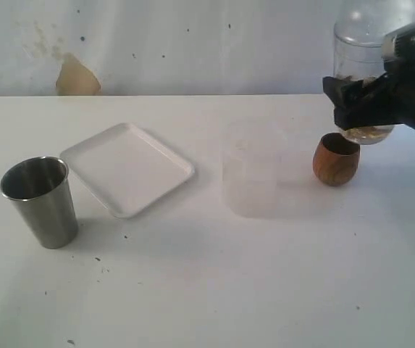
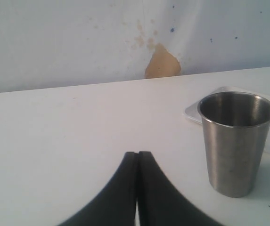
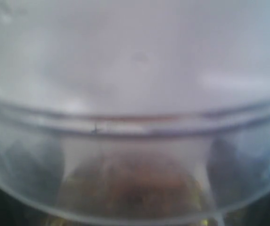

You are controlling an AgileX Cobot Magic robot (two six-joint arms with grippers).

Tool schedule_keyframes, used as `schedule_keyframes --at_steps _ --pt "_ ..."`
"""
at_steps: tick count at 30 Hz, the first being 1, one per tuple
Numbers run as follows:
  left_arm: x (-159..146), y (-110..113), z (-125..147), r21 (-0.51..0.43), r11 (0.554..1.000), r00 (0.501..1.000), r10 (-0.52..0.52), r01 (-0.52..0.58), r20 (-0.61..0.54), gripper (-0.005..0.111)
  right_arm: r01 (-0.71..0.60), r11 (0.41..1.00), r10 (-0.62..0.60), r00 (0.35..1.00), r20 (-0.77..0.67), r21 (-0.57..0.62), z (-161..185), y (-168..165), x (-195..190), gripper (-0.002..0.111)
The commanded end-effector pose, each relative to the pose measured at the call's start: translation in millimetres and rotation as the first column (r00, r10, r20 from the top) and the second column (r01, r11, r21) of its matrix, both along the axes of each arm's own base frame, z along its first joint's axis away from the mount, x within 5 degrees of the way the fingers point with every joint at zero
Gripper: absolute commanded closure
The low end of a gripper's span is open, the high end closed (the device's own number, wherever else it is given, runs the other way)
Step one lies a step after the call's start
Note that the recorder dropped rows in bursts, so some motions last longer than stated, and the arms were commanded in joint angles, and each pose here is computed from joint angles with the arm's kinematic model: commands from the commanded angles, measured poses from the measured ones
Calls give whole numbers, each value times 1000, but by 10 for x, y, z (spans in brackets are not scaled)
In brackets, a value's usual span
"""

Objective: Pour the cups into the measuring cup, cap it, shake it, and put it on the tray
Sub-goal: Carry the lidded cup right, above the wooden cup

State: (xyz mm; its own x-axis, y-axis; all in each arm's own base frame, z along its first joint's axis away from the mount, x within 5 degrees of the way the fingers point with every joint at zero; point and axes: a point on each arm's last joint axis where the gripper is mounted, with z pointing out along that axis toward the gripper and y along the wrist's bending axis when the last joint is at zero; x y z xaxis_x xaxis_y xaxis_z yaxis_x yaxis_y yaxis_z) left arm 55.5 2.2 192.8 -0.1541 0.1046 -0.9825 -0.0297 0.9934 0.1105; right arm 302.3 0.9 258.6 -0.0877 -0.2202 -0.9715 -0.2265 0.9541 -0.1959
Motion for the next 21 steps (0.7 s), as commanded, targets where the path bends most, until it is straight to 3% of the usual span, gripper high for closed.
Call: schedule_keyframes --at_steps 1,6,12,21 --pt "0 -1 -8 -1 1000 1000 -1 1 5 107 34 997 -31 999 37 -63 -31 -161 75 108" --pt "0 -1 -8 -1 1000 1000 -1 1 5 107 22 967 -29 999 -25 -252 -228 -220 135 108" --pt "0 -1 -8 -1 1000 1000 -1 1 5 107 21 949 -54 994 -96 -314 -277 -273 254 108" --pt "0 -1 -8 -1 1000 1000 -1 1 5 107 -5 909 -18 998 -52 -416 -159 -273 345 108"
